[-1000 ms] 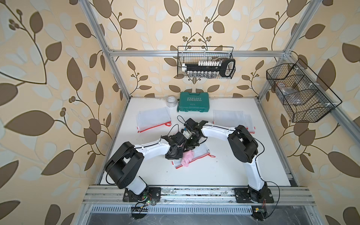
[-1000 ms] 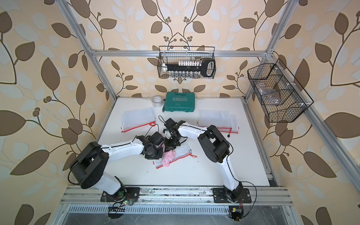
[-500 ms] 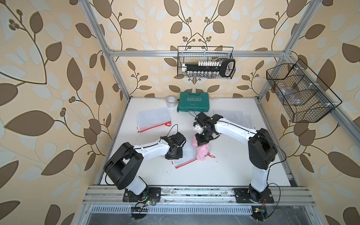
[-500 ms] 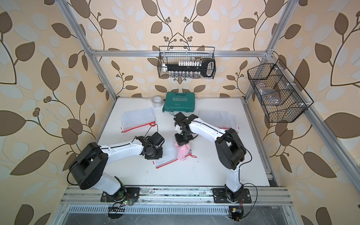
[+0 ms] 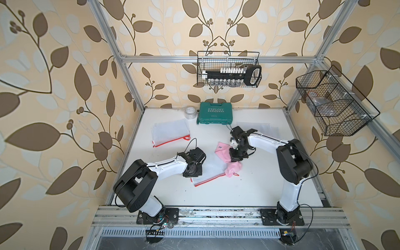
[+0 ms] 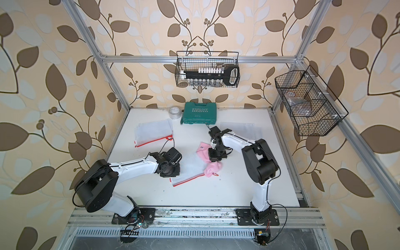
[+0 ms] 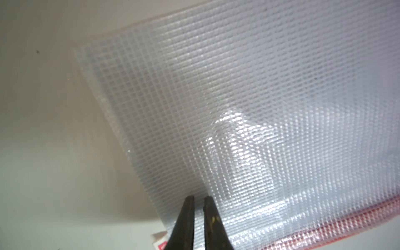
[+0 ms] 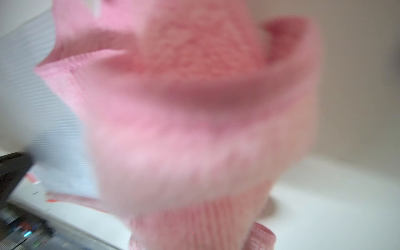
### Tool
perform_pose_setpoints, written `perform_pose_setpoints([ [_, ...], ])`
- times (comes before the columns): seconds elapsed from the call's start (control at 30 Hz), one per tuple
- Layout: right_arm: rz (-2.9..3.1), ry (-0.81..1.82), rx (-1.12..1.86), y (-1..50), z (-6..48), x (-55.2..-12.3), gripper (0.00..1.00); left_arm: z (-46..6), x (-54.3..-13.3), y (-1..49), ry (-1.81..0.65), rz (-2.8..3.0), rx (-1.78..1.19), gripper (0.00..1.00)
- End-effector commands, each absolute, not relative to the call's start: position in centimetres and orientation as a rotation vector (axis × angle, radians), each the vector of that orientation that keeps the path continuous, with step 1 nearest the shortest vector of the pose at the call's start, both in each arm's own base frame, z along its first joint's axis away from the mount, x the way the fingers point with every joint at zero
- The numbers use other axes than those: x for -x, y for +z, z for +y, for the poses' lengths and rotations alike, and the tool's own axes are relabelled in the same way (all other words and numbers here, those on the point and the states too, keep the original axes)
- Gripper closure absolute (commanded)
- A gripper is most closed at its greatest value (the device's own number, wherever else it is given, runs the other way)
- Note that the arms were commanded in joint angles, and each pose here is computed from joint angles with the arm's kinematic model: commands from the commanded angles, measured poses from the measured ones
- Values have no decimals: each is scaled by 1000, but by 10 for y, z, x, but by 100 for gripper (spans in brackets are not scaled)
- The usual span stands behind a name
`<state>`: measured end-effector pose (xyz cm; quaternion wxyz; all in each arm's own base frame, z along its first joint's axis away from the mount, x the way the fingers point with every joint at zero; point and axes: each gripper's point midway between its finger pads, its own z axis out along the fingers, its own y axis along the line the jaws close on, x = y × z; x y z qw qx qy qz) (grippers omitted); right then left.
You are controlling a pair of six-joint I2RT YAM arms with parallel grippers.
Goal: Wipe the document bag
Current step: Wipe the dirt from the document bag.
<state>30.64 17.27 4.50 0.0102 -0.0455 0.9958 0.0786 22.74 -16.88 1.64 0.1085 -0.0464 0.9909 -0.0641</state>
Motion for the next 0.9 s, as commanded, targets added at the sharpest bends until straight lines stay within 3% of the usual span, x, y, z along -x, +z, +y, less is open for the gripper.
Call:
perform_pose_setpoints([
  [0.0,3027,104,378,76,180,-297,100,-144,-214,8,-62,2954,176,86],
  [0.17,2974,638,720,88,322,-265,100,-151,-221,11,-91,2947,164,86],
  [0.27,3019,763,691,67,353,-263,100,-155,-225,12,-99,2946,148,86],
  [0.37,3100,683,526,41,321,-279,100,-156,-227,13,-97,2941,146,86],
  [0.5,3154,273,357,25,225,-302,100,-154,-227,13,-94,2943,151,86],
  [0.57,3159,146,379,24,203,-300,100,-154,-227,14,-105,2938,156,86],
  [0.77,3260,135,413,-17,203,-282,100,-159,-235,25,-167,2911,162,85],
  [0.87,3298,104,420,-32,202,-272,100,-160,-240,38,-221,2885,197,70],
])
